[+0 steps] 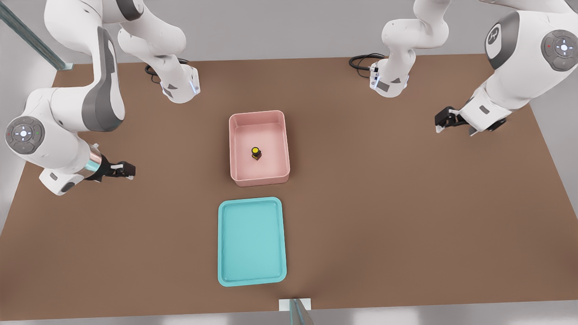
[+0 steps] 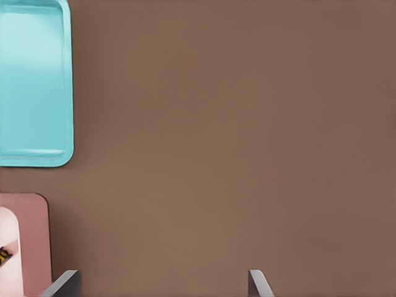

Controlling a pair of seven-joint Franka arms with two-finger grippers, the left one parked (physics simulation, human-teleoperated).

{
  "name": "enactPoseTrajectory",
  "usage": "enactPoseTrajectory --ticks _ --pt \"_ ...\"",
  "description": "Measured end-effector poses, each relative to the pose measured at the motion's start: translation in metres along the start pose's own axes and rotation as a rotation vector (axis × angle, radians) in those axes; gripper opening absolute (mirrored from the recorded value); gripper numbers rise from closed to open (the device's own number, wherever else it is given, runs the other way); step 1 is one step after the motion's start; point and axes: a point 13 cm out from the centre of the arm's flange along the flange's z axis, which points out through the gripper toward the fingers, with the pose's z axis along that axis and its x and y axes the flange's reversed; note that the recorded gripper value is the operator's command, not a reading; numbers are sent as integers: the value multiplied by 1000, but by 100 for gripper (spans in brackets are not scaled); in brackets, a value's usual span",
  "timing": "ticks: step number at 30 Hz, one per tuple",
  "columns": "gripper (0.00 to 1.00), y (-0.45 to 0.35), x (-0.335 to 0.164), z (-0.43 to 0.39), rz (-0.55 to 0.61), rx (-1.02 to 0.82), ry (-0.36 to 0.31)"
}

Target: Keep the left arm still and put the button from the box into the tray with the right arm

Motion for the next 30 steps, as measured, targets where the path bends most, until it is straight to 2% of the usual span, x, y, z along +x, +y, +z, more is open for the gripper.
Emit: enactPoseTrajectory --ticks 3,5,7,10,12,17,20,30 --pt "100 28 2 20 -46 2 24" --pt "100 122 14 41 -179 3 47" --pt "100 228 45 67 -323 15 64" --pt "100 329 99 113 -438 53 67" --pt "100 376 121 146 -488 78 46" --pt "100 434 154 230 -542 100 -12" --pt "100 430 169 274 -545 124 -30" --pt "100 401 173 342 -620 141 -183"
